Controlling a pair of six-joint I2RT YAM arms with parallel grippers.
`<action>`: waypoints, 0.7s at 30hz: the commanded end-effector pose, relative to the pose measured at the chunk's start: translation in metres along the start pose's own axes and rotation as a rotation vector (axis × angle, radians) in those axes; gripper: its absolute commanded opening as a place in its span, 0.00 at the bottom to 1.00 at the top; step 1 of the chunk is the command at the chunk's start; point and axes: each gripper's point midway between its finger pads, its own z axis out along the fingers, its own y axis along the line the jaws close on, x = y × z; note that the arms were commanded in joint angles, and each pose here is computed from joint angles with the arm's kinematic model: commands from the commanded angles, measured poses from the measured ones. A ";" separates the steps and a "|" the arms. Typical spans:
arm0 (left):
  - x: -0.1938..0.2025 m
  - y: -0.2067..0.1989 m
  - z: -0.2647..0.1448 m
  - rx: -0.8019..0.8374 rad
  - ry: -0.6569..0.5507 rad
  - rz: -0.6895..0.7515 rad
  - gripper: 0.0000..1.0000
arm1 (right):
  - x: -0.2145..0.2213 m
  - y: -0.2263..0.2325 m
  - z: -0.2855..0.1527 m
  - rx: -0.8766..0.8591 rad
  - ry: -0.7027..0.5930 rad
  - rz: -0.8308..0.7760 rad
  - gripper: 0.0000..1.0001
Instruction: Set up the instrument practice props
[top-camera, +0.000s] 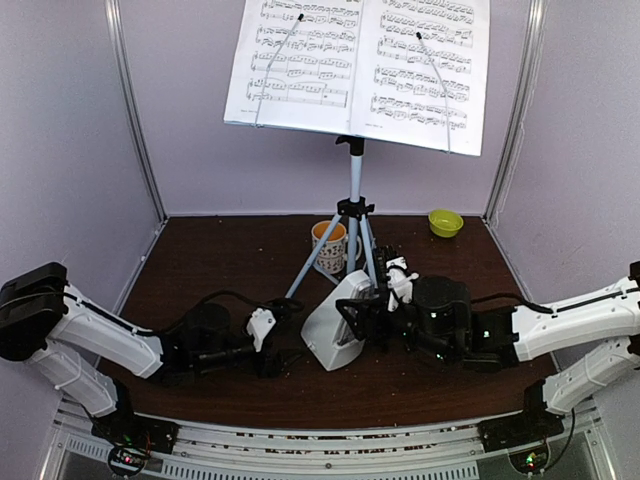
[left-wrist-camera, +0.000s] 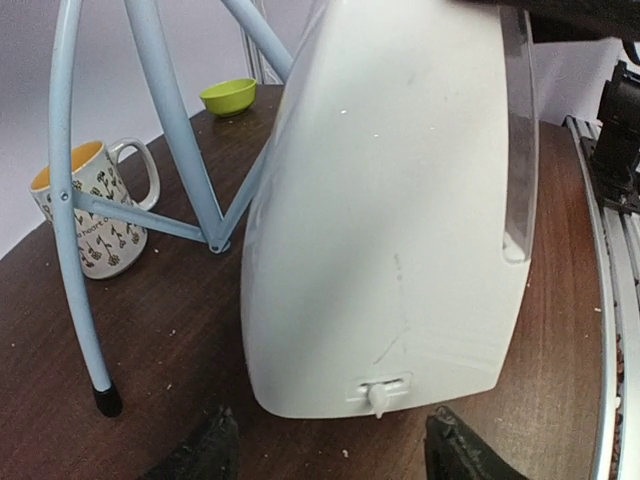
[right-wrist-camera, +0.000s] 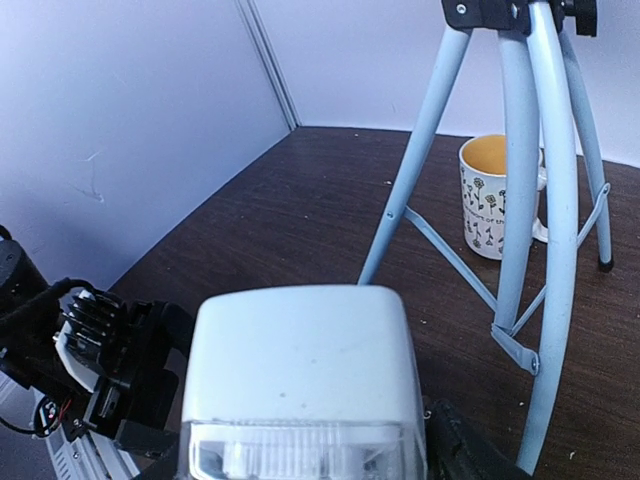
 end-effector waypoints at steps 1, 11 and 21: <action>-0.009 -0.001 -0.017 -0.007 -0.063 0.107 0.69 | -0.062 0.027 -0.028 -0.165 -0.209 0.023 0.04; -0.015 -0.017 -0.039 -0.014 -0.078 0.283 0.98 | -0.072 0.045 -0.063 -0.357 -0.281 -0.078 0.00; -0.054 -0.040 -0.028 -0.051 -0.124 0.352 0.95 | -0.074 0.055 -0.081 -0.465 -0.326 -0.096 0.00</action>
